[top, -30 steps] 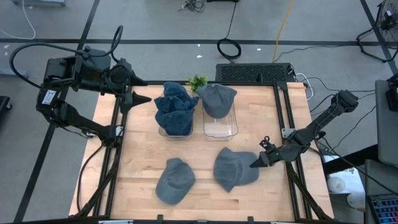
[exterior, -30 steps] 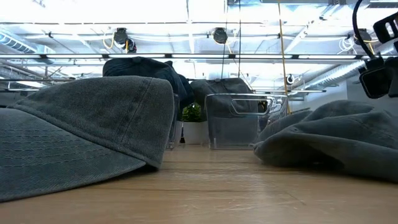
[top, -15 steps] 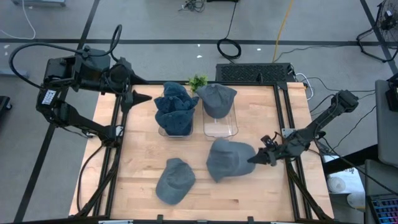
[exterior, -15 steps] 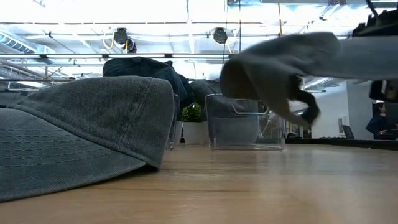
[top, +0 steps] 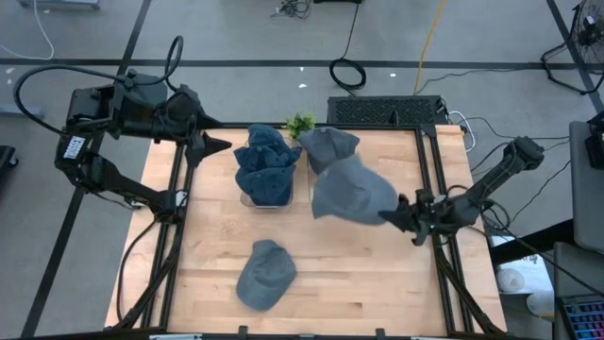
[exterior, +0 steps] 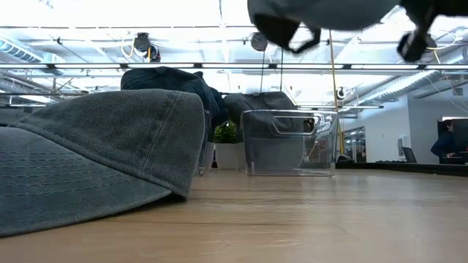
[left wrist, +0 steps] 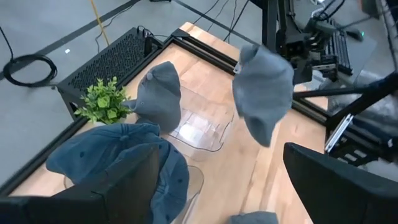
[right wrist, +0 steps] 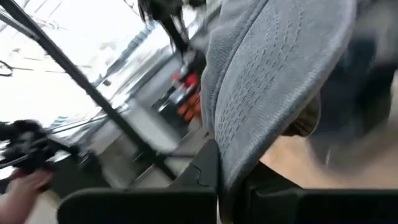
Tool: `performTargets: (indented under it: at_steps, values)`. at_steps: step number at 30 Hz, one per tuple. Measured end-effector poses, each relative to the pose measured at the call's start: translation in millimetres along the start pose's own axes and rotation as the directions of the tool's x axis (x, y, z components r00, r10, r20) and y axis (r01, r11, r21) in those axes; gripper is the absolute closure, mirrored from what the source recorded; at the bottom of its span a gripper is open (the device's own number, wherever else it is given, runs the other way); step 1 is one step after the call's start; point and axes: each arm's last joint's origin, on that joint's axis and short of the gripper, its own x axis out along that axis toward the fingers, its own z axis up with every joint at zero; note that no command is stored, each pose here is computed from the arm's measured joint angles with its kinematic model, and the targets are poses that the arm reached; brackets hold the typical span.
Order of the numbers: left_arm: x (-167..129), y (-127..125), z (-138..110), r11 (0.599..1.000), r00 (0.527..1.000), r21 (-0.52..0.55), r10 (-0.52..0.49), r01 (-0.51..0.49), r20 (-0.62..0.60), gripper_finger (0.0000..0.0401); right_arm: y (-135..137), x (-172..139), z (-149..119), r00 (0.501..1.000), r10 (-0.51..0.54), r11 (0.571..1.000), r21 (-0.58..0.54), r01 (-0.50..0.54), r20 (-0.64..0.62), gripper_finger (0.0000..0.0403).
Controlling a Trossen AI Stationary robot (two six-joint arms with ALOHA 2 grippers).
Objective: Pick & Place hat
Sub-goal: Put the right gray cap into the right transparent bin
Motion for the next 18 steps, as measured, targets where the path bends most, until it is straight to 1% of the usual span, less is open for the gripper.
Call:
performTargets:
  at_steps: [4,8,12,15,18]
  values:
    - [0,0,1,0.999,1.000,-0.039,0.001,-0.001,0.015,0.0050,27,11,28,0.991,-0.044,0.986,-0.154,0.064,0.127,0.0403]
    - [0,-1,5,0.999,0.998,-0.042,0.008,-0.005,0.058,0.0050,54,26,57,0.974,-0.055,0.953,-0.278,0.117,0.221,0.0403]
    - [-1,-4,11,1.000,0.992,-0.001,-0.017,0.018,0.122,0.0050,78,46,79,0.956,-0.062,0.904,-0.390,0.176,0.288,0.0403]
    - [-1,-5,15,0.999,0.986,0.038,-0.033,0.027,0.161,0.0050,93,65,89,0.950,-0.030,0.865,-0.468,0.181,0.310,0.0403]
    - [-2,-6,18,0.996,0.980,0.083,-0.046,0.030,0.194,0.0050,104,86,98,0.945,0.011,0.843,-0.512,0.167,0.326,0.0403]
